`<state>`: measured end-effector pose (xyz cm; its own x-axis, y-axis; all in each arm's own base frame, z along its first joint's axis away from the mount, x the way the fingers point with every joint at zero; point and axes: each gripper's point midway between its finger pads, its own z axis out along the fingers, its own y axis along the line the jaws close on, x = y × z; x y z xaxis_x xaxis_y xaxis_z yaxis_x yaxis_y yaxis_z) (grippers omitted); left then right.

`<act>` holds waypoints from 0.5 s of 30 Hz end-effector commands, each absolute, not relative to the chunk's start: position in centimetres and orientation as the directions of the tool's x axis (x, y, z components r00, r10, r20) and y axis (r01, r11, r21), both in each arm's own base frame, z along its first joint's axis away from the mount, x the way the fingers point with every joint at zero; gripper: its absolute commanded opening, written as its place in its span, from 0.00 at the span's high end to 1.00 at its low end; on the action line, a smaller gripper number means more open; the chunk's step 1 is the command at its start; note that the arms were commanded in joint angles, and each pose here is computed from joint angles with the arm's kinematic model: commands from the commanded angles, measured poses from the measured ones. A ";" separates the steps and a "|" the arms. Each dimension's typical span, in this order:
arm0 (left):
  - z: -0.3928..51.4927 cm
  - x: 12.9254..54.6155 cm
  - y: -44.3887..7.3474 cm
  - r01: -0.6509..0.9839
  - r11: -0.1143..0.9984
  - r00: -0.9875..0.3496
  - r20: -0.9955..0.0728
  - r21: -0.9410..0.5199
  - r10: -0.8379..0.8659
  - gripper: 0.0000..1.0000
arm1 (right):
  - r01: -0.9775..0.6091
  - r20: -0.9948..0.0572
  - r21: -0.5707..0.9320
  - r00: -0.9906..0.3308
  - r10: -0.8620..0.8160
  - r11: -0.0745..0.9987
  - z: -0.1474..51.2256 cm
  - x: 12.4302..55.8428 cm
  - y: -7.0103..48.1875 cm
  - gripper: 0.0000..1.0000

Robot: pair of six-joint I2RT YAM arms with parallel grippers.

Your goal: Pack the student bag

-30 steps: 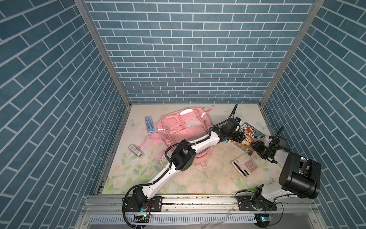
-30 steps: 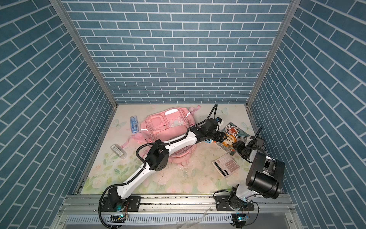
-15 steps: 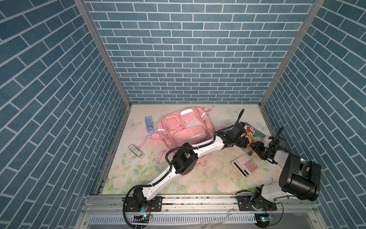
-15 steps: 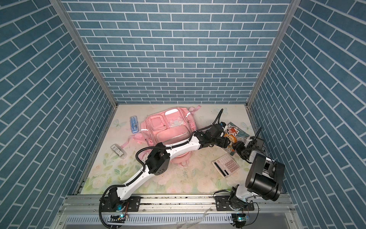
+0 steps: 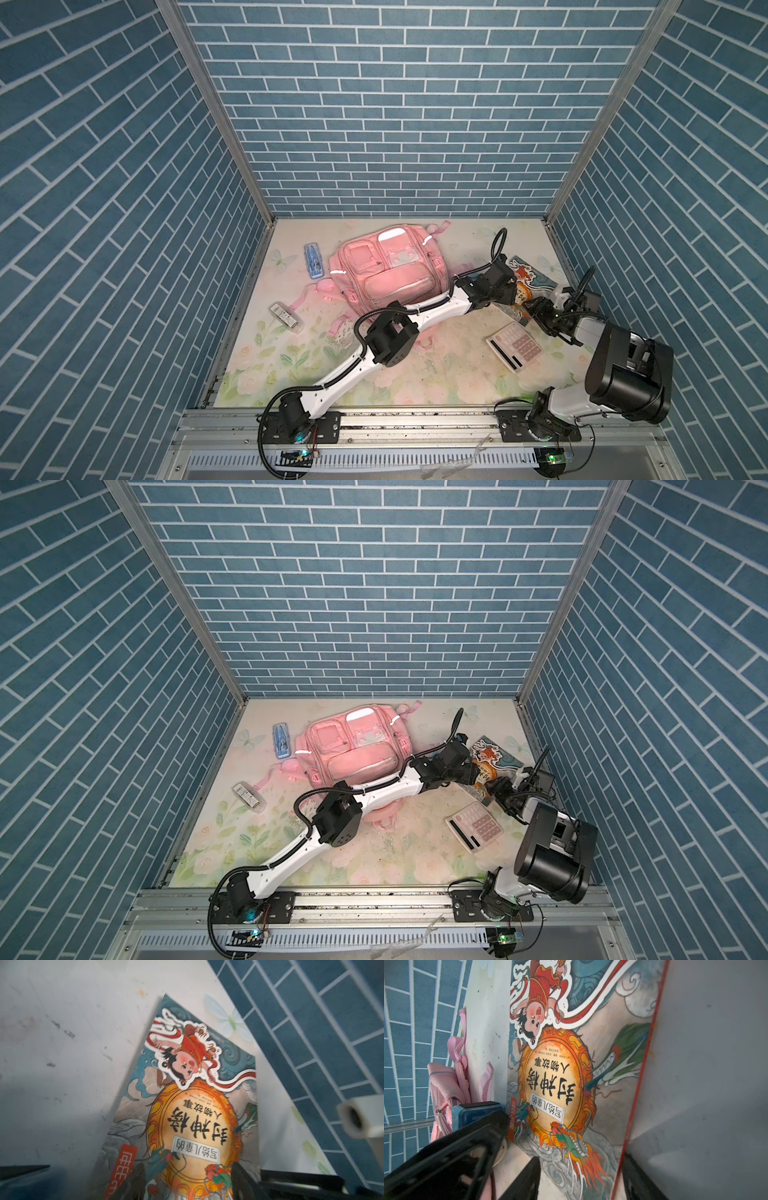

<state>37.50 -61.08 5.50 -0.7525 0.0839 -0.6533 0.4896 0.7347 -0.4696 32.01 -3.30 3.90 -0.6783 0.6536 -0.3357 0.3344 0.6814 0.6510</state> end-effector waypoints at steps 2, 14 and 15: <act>3.2 39.3 -58.6 0.378 0.818 -0.787 -0.616 -0.434 0.038 0.35 | 0.278 -0.330 0.692 -0.699 0.634 0.667 4.2 31.2 -1.8 0.35; -0.3 39.8 -57.0 0.302 0.823 -0.864 -0.503 -0.481 0.022 0.46 | 0.138 -0.394 0.794 -0.624 0.675 0.591 7.7 33.3 -1.0 0.37; -0.4 39.7 -57.1 0.304 0.820 -0.866 -0.500 -0.485 0.025 0.47 | 0.136 -0.392 0.802 -0.614 0.685 0.581 7.8 33.4 -1.1 0.39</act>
